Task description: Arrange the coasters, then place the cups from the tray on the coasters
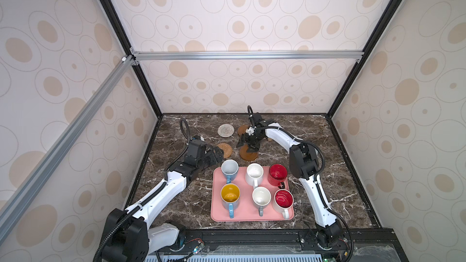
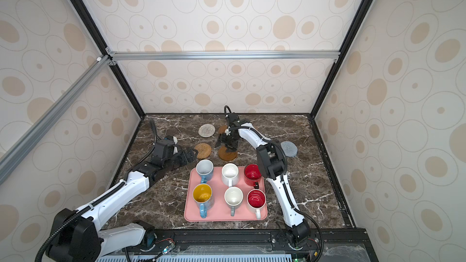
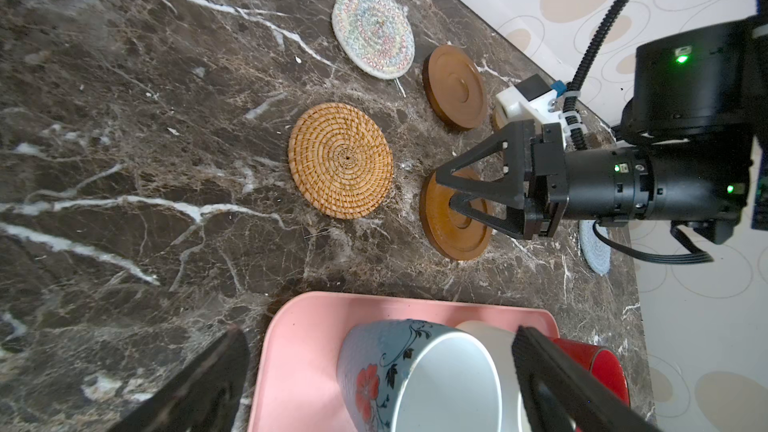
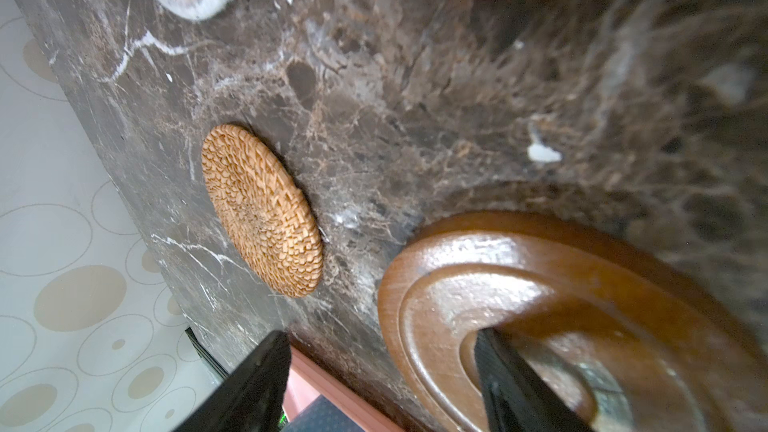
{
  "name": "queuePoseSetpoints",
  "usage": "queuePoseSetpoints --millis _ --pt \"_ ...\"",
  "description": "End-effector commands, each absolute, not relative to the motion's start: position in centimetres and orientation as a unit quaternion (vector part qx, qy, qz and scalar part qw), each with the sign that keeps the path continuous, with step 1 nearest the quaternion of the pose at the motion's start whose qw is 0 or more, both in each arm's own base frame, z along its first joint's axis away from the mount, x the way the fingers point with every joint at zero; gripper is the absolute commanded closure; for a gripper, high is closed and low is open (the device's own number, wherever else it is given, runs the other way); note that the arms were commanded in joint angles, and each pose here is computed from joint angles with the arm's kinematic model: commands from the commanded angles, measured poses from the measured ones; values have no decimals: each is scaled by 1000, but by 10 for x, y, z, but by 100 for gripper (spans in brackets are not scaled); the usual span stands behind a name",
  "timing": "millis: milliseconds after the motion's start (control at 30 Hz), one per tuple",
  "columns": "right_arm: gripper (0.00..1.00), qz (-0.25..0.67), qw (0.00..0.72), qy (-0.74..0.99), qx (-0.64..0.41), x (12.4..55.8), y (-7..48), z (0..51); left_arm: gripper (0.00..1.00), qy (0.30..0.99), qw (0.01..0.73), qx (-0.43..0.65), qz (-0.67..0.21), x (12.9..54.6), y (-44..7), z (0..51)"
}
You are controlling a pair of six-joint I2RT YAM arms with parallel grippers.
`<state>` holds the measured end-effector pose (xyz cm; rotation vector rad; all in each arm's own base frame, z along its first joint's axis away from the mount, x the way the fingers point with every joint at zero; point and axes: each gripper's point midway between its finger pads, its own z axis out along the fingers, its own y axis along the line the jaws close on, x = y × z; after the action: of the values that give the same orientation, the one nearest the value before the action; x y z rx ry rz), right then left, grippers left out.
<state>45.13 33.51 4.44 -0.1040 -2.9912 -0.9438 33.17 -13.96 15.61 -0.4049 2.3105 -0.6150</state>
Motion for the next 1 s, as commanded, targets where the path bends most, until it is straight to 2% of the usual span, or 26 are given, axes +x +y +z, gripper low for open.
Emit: queuePoseSetpoints --millis 0,667,967 --pt "26 -252 -3 -967 -38 457 329 -13 0 886 363 -155 -243 337 -143 170" --pt "26 -254 -12 -966 -43 464 328 -9 0 884 367 -160 -241 333 -139 169" --pt "26 -212 -28 -976 -39 464 309 -1 0 884 367 -162 -239 331 -138 168"
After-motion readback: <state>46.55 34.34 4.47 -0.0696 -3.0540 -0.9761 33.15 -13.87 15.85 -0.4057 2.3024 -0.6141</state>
